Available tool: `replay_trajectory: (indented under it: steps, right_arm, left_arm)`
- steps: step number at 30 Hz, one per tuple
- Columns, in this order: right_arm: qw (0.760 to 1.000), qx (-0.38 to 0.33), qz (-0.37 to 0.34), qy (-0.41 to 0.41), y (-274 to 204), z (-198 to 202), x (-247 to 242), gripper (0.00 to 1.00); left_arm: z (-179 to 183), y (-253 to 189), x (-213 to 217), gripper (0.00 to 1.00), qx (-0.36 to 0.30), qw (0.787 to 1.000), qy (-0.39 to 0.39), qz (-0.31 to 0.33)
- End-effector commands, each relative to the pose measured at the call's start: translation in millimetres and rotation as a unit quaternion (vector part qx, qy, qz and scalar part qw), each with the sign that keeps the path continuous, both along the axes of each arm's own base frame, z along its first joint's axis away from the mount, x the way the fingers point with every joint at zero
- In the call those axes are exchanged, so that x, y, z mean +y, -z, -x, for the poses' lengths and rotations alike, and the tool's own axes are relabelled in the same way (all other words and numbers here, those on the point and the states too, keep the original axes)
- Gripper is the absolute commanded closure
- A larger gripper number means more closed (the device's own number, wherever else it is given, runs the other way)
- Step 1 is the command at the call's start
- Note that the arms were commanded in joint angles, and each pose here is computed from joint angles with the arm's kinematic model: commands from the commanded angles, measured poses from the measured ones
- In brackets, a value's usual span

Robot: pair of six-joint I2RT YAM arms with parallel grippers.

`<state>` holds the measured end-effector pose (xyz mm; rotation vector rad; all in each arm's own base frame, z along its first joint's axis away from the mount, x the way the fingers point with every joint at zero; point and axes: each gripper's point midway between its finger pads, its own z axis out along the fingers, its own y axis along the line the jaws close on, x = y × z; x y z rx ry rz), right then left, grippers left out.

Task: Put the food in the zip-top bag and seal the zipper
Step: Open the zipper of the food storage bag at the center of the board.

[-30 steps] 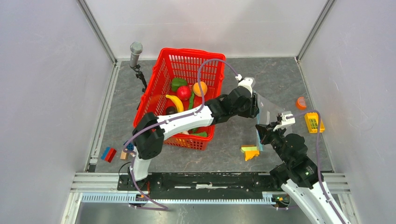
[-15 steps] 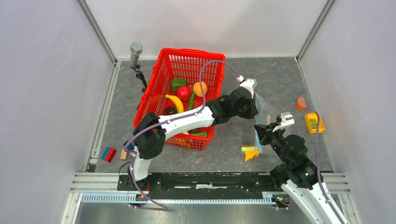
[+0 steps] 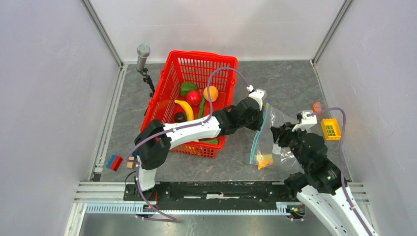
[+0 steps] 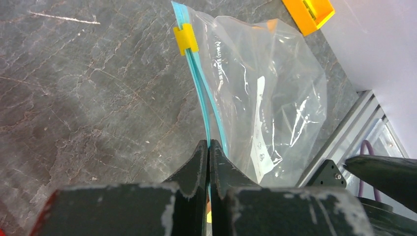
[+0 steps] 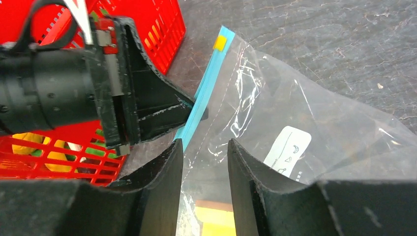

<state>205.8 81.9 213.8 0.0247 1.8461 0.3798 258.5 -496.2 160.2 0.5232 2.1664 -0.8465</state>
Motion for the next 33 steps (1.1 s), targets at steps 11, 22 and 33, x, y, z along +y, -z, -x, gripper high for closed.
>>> replay_trajectory:
  steps: [11, 22, 33]
  right_arm:
    - [0.998, 0.015, -0.056, -0.008, -11, -20, 25, 0.5]
    - [0.998, 0.027, -0.039, 0.035, -5, -36, 18, 0.56]
    - [0.999, 0.042, 0.01, 0.029, 2, -31, 10, 0.67]
  left_arm:
    - [17, -59, 1, 0.98, -0.063, 0.997, 0.015, 0.047]
    - [27, -73, 3, 0.98, -0.096, 0.994, 0.007, 0.045]
    - [28, -91, 10, 0.98, -0.119, 0.991, -0.001, 0.055]
